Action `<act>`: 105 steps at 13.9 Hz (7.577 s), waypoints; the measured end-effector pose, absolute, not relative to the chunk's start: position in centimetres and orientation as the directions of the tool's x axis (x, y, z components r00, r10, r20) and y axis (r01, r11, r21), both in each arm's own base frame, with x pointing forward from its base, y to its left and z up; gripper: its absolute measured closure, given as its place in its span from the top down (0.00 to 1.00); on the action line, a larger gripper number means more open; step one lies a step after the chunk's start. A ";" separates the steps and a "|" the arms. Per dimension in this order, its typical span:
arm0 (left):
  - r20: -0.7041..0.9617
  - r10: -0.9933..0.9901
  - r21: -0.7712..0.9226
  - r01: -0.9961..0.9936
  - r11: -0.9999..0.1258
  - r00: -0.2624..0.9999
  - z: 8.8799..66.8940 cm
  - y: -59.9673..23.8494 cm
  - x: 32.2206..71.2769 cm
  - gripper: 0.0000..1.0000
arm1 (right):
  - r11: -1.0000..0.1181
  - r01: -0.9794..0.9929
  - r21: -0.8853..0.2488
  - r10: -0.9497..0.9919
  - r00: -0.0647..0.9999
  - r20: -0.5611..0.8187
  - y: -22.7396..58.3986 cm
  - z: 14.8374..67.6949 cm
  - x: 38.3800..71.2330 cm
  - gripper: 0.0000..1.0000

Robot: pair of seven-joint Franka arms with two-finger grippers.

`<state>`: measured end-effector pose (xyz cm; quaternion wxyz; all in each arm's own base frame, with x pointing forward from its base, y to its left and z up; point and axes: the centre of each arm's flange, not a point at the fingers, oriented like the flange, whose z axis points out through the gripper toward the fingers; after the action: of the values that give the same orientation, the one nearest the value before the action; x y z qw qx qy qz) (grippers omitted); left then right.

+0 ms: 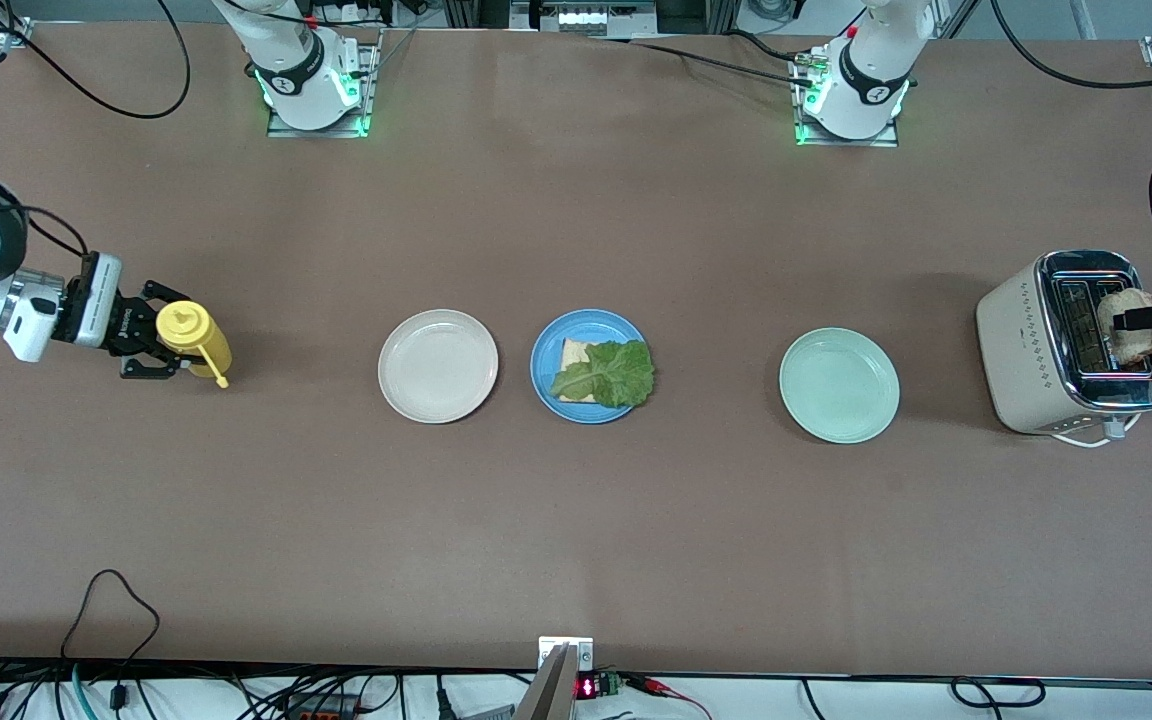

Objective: Make sandwich in blue plate with both arms

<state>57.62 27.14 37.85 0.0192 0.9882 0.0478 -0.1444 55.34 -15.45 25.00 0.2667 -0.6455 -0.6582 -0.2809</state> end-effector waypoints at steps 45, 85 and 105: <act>-0.270 -0.047 0.648 0.146 -0.748 0.962 24.6 -37.2 57.9 0.14 | -0.310 0.882 -0.354 0.625 0.470 0.623 -25.5 49.4 54.8 1.00; 0.053 0.012 0.034 0.010 -0.999 0.999 50.5 -2.6 64.0 1.00 | -0.999 0.043 0.025 0.040 0.990 -0.132 -0.6 57.6 57.8 1.00; -0.032 0.039 0.002 0.039 -0.999 0.999 57.3 -1.0 51.5 1.00 | -0.999 0.021 0.026 0.017 0.991 -0.130 -1.5 57.7 57.8 1.00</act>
<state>51.47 -0.97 57.32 0.0015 0.9997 0.0196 -0.0162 57.81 -1.52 57.66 -0.0138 -0.9977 -0.0095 0.0652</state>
